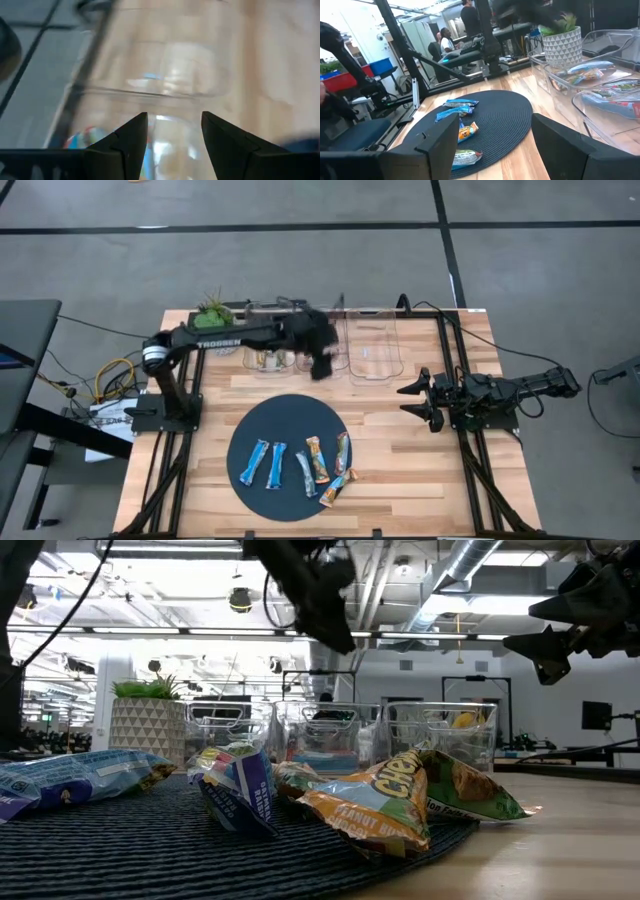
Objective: Pick and place Granola Bars by type
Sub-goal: Put the orange granola bar into the left transparent bin
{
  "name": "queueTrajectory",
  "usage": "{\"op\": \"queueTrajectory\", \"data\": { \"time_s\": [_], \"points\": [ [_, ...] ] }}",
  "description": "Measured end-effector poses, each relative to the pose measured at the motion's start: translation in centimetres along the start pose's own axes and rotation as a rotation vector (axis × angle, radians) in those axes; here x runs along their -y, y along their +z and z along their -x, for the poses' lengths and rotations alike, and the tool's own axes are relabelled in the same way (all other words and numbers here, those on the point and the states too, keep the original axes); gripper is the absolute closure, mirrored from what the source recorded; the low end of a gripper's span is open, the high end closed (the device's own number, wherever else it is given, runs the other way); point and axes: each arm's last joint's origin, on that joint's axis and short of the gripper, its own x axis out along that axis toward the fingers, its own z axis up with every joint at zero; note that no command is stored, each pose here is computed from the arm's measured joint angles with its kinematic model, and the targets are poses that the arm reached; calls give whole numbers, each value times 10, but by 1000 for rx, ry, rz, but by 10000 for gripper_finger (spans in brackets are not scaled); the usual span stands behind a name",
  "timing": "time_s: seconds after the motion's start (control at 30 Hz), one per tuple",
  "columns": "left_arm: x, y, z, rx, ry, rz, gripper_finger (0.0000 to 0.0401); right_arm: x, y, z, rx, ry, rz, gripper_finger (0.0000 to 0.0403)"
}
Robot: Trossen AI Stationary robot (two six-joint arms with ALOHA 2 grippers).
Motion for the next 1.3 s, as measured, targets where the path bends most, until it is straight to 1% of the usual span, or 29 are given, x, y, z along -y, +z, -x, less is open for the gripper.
{"op": "queueTrajectory", "data": {
  "time_s": [0.1, 0.17, 0.23, 0.3, 0.5, 0.6, 0.77, 0.87, 1.0, 1.1, 1.17, 1.3],
  "points": [
    [33, -2, 10, -43, -126, -142, 220, 0, 0, 0, 0, 0, 0, 159],
    [52, -5, 16, -70, -215, -211, 220, 0, 0, 0, 0, 0, 0, 159],
    [70, -9, 23, -98, -292, -276, 220, 0, 0, 0, 0, 0, 0, 159],
    [86, -12, 27, -118, -356, -374, 220, 0, 0, 0, 0, 0, 0, 159],
    [125, -25, 40, -143, -469, -735, 220, 0, 0, 0, 0, 0, 0, 159],
    [145, -32, 44, -132, -513, -859, 220, 0, 0, 0, 0, 0, 0, 159],
    [179, -43, 51, -82, -569, -985, 220, 0, 0, 0, 0, 0, 0, 159],
    [198, -51, 51, -29, -587, -1049, 220, 0, 0, 0, 0, 0, 0, 159],
    [218, -64, 46, 8, -608, -1136, 220, 0, 0, 0, 0, 0, 0, 159],
    [229, -72, 35, 29, -599, -1185, 220, 0, 0, 0, -1, 0, 0, 159],
    [233, -77, 27, 6, -598, -1200, 220, 0, 0, 0, 0, 0, 0, 159],
    [242, -83, 4, -18, -532, -1212, 220, 0, 0, 0, 0, 0, 0, 159]
  ]
}}
